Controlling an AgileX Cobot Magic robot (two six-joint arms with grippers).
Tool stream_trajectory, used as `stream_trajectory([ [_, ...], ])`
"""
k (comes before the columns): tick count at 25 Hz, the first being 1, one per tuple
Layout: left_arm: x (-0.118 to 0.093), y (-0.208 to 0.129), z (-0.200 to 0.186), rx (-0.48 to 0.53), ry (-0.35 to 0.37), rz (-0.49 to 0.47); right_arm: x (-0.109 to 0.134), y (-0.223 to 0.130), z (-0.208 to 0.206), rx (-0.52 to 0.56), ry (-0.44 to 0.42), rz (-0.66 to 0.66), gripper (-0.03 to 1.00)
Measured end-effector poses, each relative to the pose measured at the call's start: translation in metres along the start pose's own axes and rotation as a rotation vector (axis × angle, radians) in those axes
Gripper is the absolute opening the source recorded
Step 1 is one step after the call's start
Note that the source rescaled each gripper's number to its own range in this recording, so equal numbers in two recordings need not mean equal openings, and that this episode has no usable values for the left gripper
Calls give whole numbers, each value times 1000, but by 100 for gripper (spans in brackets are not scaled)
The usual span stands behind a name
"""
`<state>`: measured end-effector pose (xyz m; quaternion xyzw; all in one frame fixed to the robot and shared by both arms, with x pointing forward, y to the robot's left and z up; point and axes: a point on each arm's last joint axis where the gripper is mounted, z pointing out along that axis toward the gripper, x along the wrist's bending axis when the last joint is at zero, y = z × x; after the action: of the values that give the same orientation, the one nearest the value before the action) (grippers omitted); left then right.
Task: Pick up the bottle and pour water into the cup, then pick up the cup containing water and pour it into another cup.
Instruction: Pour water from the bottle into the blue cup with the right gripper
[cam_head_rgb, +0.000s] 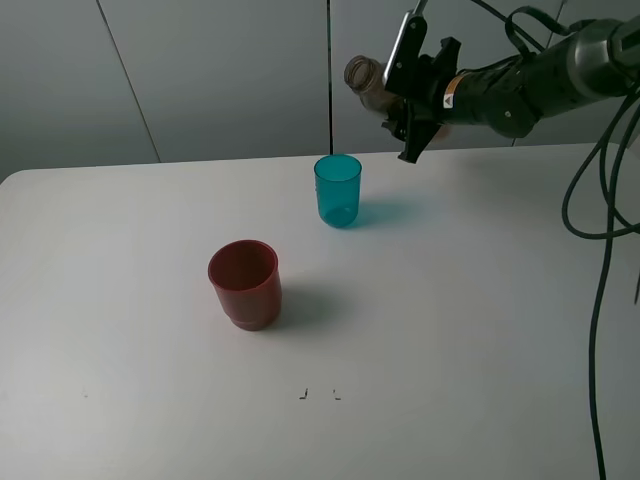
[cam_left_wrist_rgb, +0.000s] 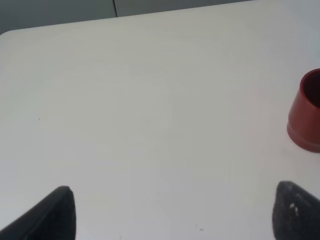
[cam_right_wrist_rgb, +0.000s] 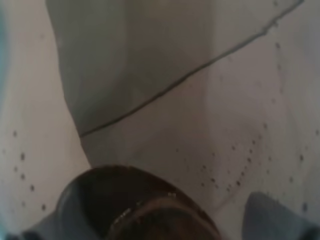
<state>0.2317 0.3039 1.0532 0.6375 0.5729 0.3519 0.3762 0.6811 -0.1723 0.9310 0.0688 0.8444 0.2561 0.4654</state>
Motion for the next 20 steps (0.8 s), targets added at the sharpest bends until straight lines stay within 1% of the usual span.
stream_trajectory([
  [4, 0, 0, 0, 0, 0, 0, 1, -1, 1, 3, 2, -14, 0],
  [10, 0, 0, 0, 0, 0, 0, 13, -10, 12, 18, 24, 7, 0],
  [15, 0, 0, 0, 0, 0, 0, 12, -11, 22, 16, 17, 8, 0],
  [20, 0, 0, 0, 0, 0, 0, 10, -10, 23, 10, 11, -59, 0],
])
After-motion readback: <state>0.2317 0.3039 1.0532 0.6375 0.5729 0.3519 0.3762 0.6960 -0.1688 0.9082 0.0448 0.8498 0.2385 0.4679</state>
